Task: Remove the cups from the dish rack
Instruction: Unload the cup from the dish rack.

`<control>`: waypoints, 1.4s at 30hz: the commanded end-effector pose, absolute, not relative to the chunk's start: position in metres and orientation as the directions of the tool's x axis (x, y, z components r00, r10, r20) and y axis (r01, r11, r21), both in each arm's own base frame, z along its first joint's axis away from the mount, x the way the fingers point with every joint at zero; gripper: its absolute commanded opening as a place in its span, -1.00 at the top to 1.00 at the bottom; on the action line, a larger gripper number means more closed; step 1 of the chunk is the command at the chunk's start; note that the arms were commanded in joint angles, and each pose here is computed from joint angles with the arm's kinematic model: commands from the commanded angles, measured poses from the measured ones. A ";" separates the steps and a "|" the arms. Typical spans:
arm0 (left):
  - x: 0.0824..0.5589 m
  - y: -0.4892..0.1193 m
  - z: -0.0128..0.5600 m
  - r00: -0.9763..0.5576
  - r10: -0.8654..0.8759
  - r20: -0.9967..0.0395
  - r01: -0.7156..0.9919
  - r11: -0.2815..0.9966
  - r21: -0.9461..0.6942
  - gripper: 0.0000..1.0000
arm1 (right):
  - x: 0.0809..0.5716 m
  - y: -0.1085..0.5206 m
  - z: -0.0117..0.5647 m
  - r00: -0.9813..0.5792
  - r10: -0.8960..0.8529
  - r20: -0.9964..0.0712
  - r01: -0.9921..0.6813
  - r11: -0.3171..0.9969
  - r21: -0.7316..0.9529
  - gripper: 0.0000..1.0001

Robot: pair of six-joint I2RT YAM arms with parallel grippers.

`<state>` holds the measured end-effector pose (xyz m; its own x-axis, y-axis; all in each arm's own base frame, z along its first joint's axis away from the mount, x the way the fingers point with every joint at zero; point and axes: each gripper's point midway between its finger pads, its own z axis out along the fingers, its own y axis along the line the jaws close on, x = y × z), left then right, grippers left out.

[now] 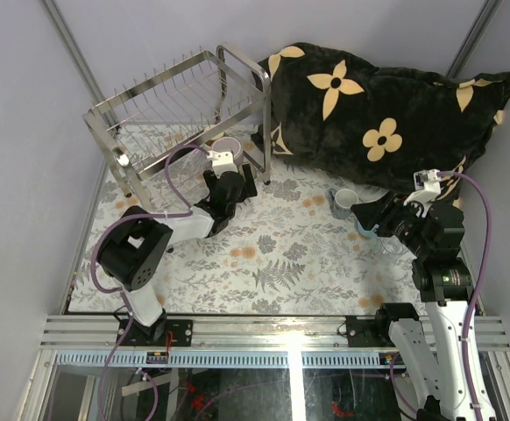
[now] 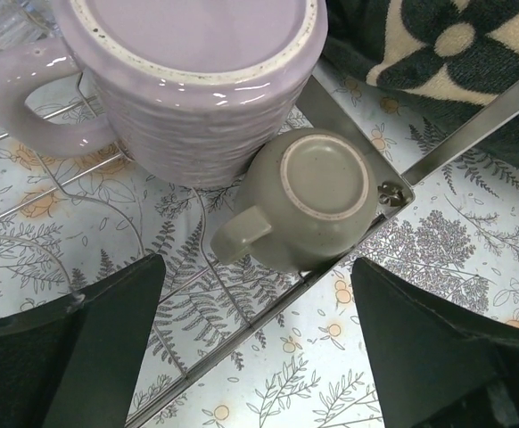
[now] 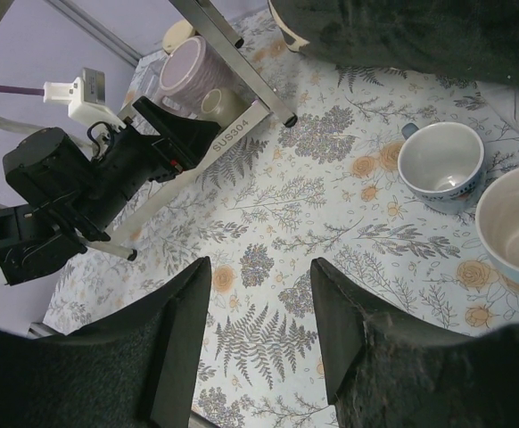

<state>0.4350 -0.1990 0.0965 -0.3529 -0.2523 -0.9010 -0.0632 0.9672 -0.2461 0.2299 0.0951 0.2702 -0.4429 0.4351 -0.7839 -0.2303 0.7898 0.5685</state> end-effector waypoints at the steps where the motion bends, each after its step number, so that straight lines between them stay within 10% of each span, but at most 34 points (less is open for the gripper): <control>1: 0.458 -0.201 0.109 -0.294 -0.329 -0.897 -0.065 0.944 -0.325 -0.69 | 0.232 0.095 0.280 -0.405 0.434 -0.805 -0.255 0.791 0.556 -0.11; 14: 0.472 -0.199 0.101 -0.269 -0.316 -0.910 -0.062 0.948 -0.311 -0.57 | 0.232 0.093 0.276 -0.409 0.431 -0.804 -0.244 0.797 0.552 -0.11; 42: 0.470 -0.203 0.087 -0.309 -0.282 -0.908 -0.036 0.958 -0.286 0.43 | 0.232 0.093 0.278 -0.407 0.437 -0.802 -0.239 0.796 0.556 -0.12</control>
